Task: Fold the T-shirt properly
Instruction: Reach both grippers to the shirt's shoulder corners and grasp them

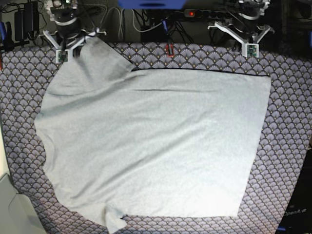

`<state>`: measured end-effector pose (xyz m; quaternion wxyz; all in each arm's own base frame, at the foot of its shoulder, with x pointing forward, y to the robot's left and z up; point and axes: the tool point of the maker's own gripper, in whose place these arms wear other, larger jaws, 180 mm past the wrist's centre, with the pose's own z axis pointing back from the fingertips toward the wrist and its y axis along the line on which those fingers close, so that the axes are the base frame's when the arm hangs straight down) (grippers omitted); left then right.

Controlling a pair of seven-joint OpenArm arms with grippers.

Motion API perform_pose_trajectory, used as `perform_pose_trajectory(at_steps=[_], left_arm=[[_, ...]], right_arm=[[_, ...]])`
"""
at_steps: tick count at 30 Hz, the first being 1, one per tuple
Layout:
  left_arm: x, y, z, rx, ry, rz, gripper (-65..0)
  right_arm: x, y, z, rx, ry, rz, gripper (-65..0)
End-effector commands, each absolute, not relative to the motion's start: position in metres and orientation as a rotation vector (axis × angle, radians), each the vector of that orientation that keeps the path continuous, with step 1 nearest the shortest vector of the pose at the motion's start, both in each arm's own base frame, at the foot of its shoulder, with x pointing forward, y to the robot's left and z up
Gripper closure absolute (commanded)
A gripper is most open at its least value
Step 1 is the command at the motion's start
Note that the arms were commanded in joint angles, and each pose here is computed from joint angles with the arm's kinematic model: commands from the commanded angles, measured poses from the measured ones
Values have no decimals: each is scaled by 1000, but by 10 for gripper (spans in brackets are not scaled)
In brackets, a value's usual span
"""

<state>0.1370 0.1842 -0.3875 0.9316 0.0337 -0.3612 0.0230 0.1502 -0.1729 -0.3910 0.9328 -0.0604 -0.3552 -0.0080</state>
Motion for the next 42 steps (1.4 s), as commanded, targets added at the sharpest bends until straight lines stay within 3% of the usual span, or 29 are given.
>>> perform_pose_trajectory(at_steps=[1,4,6,13,25,34,42], left_arm=[[140,193,-378,78,-775,75,-147],[151,207,-370,36,-816,170,-296],[153,219,-367,31,-827,194,-348],[162,255,-355,56,-828,270,-376],[168,308,-334,110,-830,424,-376],[172,314,-330,121,-839,433,-376],[186,316,-335,105,-857,459,-376]], right_arm=[[162,-177,-380,-135,-774,-27,-83],[183,-191,-371,-167,-809,-53,-197],[193,-201,-366,-189,-826,-72,-247],[212,-229,-366,-82,-825,-276,-327],[191,-228,-429,129,-623,-384,-328],[167,-188,-445,205,-554,-396,-326],[161,-165,-452,248,-516,-364,-227]])
